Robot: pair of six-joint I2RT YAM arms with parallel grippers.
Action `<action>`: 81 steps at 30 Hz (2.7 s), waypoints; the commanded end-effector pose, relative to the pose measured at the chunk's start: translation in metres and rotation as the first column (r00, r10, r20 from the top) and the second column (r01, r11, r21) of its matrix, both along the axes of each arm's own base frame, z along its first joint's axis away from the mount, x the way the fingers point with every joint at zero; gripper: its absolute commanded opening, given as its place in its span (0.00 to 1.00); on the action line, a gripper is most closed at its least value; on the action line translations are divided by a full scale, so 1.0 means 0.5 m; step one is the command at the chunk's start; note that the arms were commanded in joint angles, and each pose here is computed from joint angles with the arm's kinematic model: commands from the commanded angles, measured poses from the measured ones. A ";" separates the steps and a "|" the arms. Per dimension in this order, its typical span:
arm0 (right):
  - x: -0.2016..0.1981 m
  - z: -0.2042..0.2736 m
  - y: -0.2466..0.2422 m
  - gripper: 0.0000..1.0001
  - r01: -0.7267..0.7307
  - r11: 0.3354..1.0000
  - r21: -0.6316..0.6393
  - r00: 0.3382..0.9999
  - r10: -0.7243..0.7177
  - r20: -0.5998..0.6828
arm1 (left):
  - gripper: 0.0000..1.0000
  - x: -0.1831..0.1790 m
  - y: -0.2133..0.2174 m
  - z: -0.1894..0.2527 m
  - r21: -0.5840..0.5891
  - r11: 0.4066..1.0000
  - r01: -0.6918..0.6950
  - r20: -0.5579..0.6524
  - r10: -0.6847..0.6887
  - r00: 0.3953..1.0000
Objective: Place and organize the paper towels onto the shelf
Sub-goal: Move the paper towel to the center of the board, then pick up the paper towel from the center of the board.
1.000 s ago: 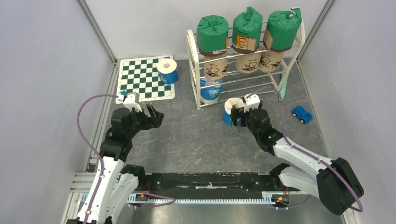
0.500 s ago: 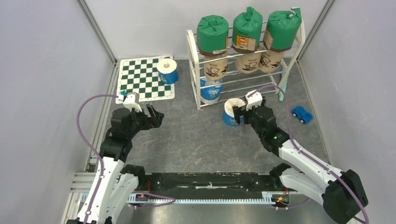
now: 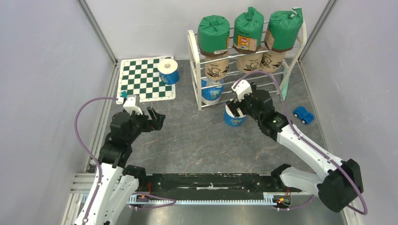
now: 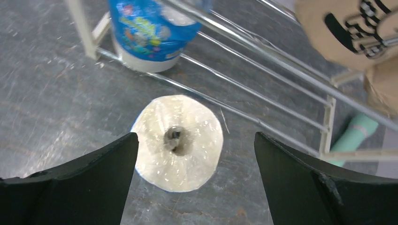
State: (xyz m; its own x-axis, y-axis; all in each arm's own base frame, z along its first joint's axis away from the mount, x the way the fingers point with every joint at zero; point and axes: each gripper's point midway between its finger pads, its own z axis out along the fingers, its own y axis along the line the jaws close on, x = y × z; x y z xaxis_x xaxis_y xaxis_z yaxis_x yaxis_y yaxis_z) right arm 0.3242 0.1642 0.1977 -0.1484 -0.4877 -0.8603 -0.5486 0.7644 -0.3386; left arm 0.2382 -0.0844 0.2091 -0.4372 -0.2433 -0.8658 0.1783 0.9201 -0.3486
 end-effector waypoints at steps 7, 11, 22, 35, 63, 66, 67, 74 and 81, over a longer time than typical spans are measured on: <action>0.026 -0.040 -0.103 0.91 0.559 0.807 0.190 0.828 -0.530 -0.184 | 0.95 -0.012 -0.003 0.019 0.063 0.998 0.018 0.070 -0.022 0.997; 0.038 -0.067 -0.090 0.89 0.601 0.769 0.219 0.797 -0.552 -0.245 | 0.95 -0.014 -0.004 0.020 0.066 0.998 0.019 0.074 -0.024 0.997; 0.024 -0.157 -0.119 0.87 0.701 0.699 0.140 0.700 -0.638 -0.322 | 0.95 -0.012 -0.001 0.013 0.075 0.997 0.012 0.063 -0.017 0.998; 0.057 -0.195 -0.091 0.61 0.666 0.724 0.180 0.723 -0.568 -0.393 | 0.95 -0.008 0.000 0.004 0.082 0.997 0.007 0.046 -0.011 0.999; 0.076 -0.107 -0.098 0.19 0.654 0.713 0.253 0.746 -0.553 -0.371 | 0.95 -0.006 -0.001 -0.003 0.087 0.996 0.011 0.031 -0.014 0.999; 0.094 -0.070 -0.104 0.17 0.663 0.687 0.298 0.746 -0.572 -0.341 | 0.95 -0.005 -0.001 -0.003 0.088 0.996 0.011 0.031 -0.014 0.999; 0.102 -0.062 -0.108 0.17 0.667 0.677 0.311 0.743 -0.580 -0.334 | 0.95 -0.005 -0.001 -0.002 0.087 0.996 0.011 0.031 -0.014 0.999; 0.148 -0.031 -0.118 0.13 0.686 0.600 0.412 0.725 -0.613 -0.315 | 0.95 -0.006 -0.001 -0.003 0.087 0.996 0.010 0.033 -0.013 0.999; 0.187 0.000 -0.110 0.14 0.659 0.548 0.514 0.736 -0.610 -0.293 | 0.95 -0.007 -0.002 -0.002 0.084 0.996 0.014 0.033 -0.017 0.999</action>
